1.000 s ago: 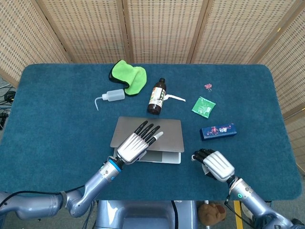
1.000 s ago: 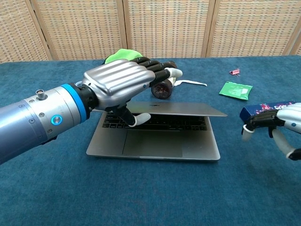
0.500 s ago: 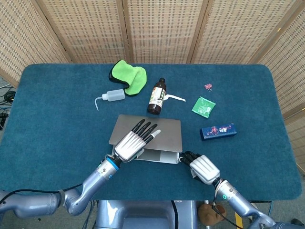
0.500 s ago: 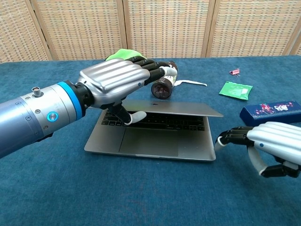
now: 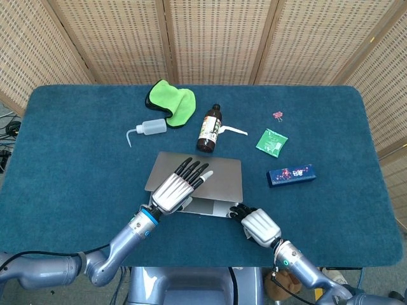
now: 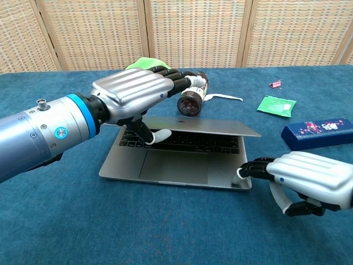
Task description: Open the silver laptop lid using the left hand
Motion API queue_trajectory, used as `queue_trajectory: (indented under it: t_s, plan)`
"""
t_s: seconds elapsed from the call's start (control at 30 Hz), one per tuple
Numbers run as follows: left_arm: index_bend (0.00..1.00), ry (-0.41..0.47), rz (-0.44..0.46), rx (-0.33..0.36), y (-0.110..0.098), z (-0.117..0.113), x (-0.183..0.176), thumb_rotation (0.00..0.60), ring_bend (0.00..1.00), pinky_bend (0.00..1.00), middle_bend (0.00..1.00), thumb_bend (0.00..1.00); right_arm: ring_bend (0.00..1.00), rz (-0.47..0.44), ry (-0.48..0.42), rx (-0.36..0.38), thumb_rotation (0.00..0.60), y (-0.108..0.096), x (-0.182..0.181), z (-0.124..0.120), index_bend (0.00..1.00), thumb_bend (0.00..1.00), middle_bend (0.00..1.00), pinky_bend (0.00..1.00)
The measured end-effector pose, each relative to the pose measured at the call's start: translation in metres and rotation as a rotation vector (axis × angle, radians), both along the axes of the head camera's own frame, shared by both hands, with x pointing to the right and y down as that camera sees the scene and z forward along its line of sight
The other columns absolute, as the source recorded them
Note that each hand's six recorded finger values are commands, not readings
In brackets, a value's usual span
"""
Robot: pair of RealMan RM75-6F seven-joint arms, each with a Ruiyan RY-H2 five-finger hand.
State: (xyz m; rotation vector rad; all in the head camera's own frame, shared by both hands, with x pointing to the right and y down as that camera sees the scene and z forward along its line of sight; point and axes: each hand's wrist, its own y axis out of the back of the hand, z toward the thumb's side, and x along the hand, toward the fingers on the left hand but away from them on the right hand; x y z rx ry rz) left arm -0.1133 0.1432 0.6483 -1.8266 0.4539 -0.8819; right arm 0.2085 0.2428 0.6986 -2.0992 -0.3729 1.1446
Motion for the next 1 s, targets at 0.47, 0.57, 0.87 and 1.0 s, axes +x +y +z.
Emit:
queue_trajectory:
  t_s: [0.47,0.57,0.87,1.0]
  plan:
    - [0.0,-0.001,-0.012,0.008,-0.006,-0.003,-0.006,0.6,0.0,0.0,0.0,0.4,0.14,-0.037,0.045,-0.027,0.6,0.006,-0.002,0.004,0.17,1.0,0.16,0.39]
    - [0.0,-0.01,-0.018,0.012,-0.009,-0.002,-0.01,0.6,0.0,0.0,0.0,0.4,0.14,-0.044,0.055,-0.026,0.6,0.007,-0.001,0.006,0.17,1.0,0.16,0.39]
    - [0.0,-0.042,-0.057,0.022,-0.021,0.002,-0.027,0.6,0.0,0.0,0.0,0.4,0.14,-0.06,0.061,-0.014,0.6,0.007,-0.002,0.005,0.17,1.0,0.16,0.39]
    - [0.0,-0.055,-0.073,0.026,-0.026,0.005,-0.033,0.6,0.0,0.0,0.0,0.41,0.14,-0.064,0.066,-0.01,0.6,0.007,-0.002,0.006,0.17,1.0,0.16,0.39]
